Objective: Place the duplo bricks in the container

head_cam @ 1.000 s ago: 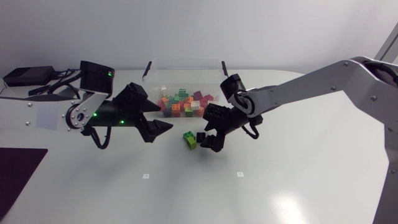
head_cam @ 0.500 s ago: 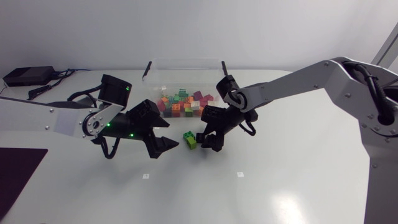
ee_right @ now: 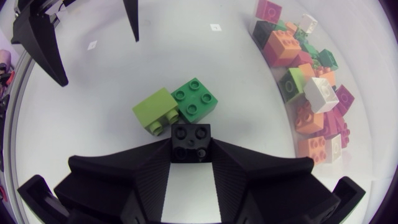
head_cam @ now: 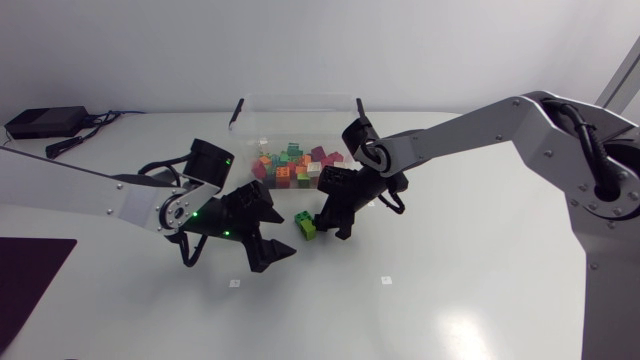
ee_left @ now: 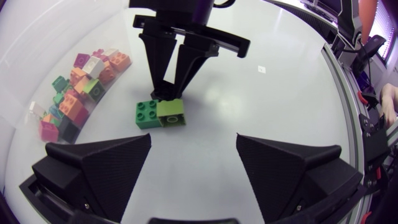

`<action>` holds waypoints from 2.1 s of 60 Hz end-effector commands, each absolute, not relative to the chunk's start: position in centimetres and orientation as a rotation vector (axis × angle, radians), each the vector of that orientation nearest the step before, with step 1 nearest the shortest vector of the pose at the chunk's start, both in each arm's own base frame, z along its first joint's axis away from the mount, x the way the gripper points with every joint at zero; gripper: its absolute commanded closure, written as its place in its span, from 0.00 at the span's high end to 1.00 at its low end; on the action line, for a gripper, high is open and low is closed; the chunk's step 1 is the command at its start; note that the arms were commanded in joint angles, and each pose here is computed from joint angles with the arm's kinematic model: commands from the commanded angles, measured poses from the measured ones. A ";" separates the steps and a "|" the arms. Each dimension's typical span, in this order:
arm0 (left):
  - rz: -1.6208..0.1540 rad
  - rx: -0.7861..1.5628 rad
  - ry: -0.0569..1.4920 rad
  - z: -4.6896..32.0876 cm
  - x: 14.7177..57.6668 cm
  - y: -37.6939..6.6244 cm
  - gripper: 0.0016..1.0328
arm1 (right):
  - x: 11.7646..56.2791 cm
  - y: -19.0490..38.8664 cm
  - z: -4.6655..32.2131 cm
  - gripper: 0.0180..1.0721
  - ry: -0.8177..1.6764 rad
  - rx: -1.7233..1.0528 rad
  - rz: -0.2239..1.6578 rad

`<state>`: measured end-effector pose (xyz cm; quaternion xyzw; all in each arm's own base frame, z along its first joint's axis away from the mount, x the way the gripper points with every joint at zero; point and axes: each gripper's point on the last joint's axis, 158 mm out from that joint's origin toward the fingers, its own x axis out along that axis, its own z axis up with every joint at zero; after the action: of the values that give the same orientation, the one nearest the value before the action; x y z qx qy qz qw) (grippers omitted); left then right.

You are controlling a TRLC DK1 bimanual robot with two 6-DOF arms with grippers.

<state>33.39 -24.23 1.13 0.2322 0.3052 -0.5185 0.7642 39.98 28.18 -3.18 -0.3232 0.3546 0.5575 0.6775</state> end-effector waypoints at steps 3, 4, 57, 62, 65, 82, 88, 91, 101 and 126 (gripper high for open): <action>-1.171 0.528 0.663 -0.9 33.1 -25.4 0.92 | 39.2 27.8 -4.4 0.21 0.834 -0.737 1.270; -1.173 0.531 0.658 -1.0 33.1 -25.6 0.92 | 39.1 27.6 -4.4 0.20 0.837 -0.736 1.269; -1.120 0.527 0.561 -2.7 37.1 -27.7 0.89 | 37.5 22.8 6.0 0.20 0.686 -0.644 1.121; -1.142 0.518 0.561 -2.5 36.6 -27.9 0.87 | 37.5 22.7 6.7 0.20 0.673 -0.645 1.112; -1.151 0.512 0.567 -2.5 36.4 -28.0 0.84 | 37.5 22.7 7.0 0.20 0.668 -0.644 1.109; -1.204 0.502 0.640 -2.3 35.8 -28.7 0.67 | 37.1 21.9 7.5 0.20 0.669 -0.639 1.096; -1.215 0.503 0.647 -2.1 35.9 -29.4 0.59 | 37.0 21.9 7.6 0.20 0.666 -0.638 1.095; -1.223 0.504 0.657 -2.1 35.8 -29.7 0.57 | 37.0 21.8 7.8 0.20 0.664 -0.638 1.092; -1.238 0.528 0.641 -1.4 35.1 -29.6 0.55 | 36.8 21.5 8.0 0.20 0.661 -0.639 1.087; -1.147 0.544 0.594 0.0 39.1 -27.7 0.55 | 36.6 21.0 8.1 0.20 0.658 -0.639 1.083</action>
<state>37.42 -27.40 -1.05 0.2388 0.2927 -0.5332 0.7570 37.51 21.50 8.37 -0.2954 0.2960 0.4947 0.7618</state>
